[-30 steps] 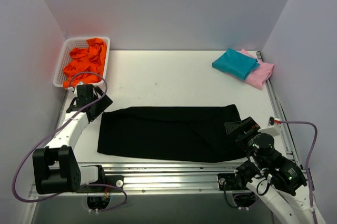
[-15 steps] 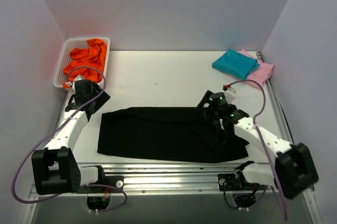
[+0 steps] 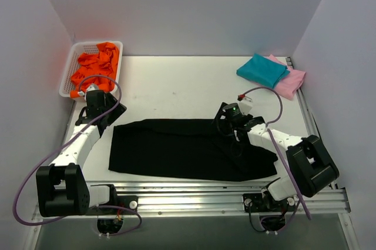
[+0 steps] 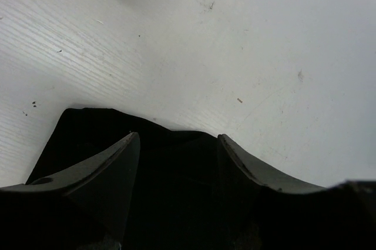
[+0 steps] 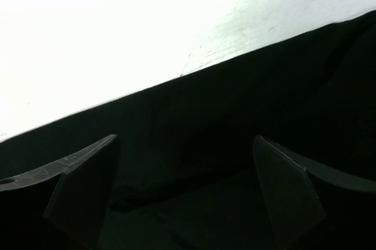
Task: Fold and stack the t-shirts
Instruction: Fold the tshirt
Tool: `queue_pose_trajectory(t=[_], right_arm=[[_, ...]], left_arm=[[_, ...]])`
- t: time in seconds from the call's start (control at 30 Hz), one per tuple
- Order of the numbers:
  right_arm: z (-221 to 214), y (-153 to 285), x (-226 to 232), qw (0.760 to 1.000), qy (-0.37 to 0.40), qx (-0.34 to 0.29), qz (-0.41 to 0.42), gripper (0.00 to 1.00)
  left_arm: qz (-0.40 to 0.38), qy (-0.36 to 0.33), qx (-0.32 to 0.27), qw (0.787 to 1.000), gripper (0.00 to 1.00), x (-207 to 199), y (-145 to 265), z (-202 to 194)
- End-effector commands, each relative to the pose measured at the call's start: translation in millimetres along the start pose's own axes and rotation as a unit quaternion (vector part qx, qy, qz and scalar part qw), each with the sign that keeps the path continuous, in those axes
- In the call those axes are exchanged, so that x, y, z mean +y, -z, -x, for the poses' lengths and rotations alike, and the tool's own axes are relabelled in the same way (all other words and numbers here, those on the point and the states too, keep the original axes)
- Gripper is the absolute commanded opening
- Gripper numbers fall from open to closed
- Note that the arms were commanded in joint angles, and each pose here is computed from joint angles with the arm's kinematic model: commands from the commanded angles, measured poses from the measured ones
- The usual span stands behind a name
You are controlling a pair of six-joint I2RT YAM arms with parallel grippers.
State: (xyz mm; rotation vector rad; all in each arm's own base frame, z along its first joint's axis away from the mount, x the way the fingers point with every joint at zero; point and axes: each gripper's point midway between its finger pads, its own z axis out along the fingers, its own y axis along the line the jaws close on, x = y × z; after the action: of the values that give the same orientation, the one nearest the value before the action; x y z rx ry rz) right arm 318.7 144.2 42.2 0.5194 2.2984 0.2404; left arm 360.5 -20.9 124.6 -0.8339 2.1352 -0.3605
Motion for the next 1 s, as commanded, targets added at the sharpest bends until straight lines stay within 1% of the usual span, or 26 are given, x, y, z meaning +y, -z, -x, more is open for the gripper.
queue_pose_trajectory(t=[0.0, 0.1, 0.2, 0.47, 0.63, 0.7, 0.87, 0.93, 0.97], right_arm=[[27, 3, -3, 0.998, 0.010, -0.049, -0.030, 0.91], [37, 7, -12, 0.996, 0.015, -0.066, -0.055, 0.90], [33, 6, -15, 0.996, 0.016, -0.064, -0.059, 0.90], [0, -13, -25, 0.997, 0.024, -0.032, -0.066, 0.86], [-16, -18, -22, 0.997, 0.033, -0.017, -0.065, 0.82], [-18, -17, -19, 0.997, 0.034, -0.017, -0.061, 0.78], [-18, -11, -17, 0.997, 0.038, -0.023, -0.062, 0.77], [-17, -6, -15, 0.997, 0.039, -0.027, -0.061, 0.74], [-16, -3, -15, 0.997, 0.038, -0.029, -0.061, 0.71]], left_arm=[[-0.034, -0.001, -0.027, 0.999, 0.64, -15, 7, 13], [-0.037, -0.002, -0.031, 0.999, 0.64, -17, 9, 15], [-0.036, -0.003, -0.030, 0.999, 0.64, -16, 7, 14], [-0.047, -0.004, -0.019, 0.999, 0.63, -20, 7, 10], [-0.047, -0.005, -0.021, 0.999, 0.63, -20, 7, 11], [-0.044, -0.004, -0.022, 0.999, 0.63, -19, 6, 11], [-0.041, -0.005, -0.019, 0.999, 0.63, -17, 3, 10], [-0.040, -0.005, -0.018, 0.999, 0.63, -17, 2, 9], [-0.038, -0.006, -0.018, 0.999, 0.63, -16, 1, 9]])
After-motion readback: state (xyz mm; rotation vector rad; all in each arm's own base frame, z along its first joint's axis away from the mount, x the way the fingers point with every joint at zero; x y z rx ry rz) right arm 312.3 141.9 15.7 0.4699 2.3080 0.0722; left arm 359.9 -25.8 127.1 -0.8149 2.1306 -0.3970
